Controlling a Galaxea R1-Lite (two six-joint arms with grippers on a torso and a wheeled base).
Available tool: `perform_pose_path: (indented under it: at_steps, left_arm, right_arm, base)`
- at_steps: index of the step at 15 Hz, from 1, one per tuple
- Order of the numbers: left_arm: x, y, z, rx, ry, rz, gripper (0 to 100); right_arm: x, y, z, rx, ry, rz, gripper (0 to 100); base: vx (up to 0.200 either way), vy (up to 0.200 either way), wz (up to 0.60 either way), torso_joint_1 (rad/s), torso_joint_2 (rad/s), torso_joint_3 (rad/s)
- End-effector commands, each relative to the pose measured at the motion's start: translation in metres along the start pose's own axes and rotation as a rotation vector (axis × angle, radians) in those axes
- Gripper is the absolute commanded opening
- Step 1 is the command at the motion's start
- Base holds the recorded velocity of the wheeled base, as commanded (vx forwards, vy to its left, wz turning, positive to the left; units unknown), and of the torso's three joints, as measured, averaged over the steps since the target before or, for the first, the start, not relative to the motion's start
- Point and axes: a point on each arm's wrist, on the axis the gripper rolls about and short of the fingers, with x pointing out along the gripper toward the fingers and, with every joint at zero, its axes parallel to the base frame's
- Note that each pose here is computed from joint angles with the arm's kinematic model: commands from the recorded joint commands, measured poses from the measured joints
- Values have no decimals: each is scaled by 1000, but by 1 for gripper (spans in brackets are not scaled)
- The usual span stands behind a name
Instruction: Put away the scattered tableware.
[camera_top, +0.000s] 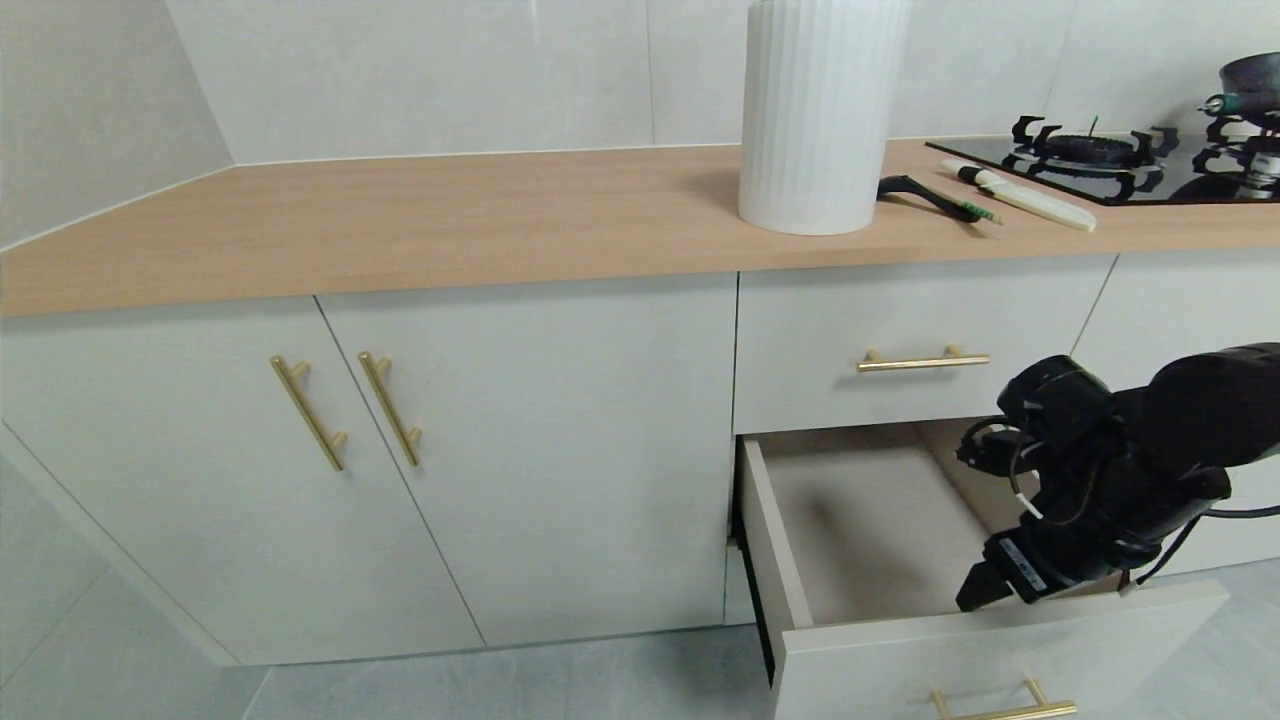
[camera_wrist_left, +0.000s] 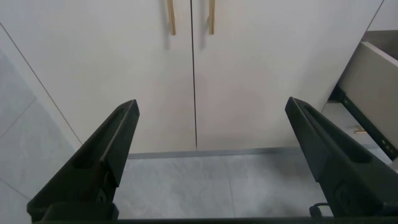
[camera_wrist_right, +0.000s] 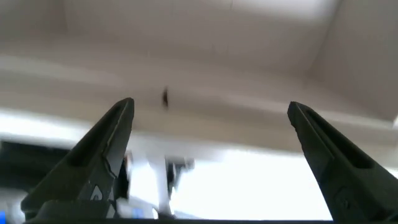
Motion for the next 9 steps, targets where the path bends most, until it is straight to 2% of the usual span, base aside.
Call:
perform_pose_path:
  at_steps: [1, 9]
  left_arm:
    - [0, 0, 0, 0, 1, 1, 100]
    - [0, 0, 0, 0, 1, 0, 100]
  right_arm:
    - [0, 3, 2, -31, 15, 1, 100]
    - [11, 19, -14, -142, 232, -43, 100]
  base:
    - [0, 0, 0, 0, 0, 0]
    - [0, 0, 0, 0, 0, 0]
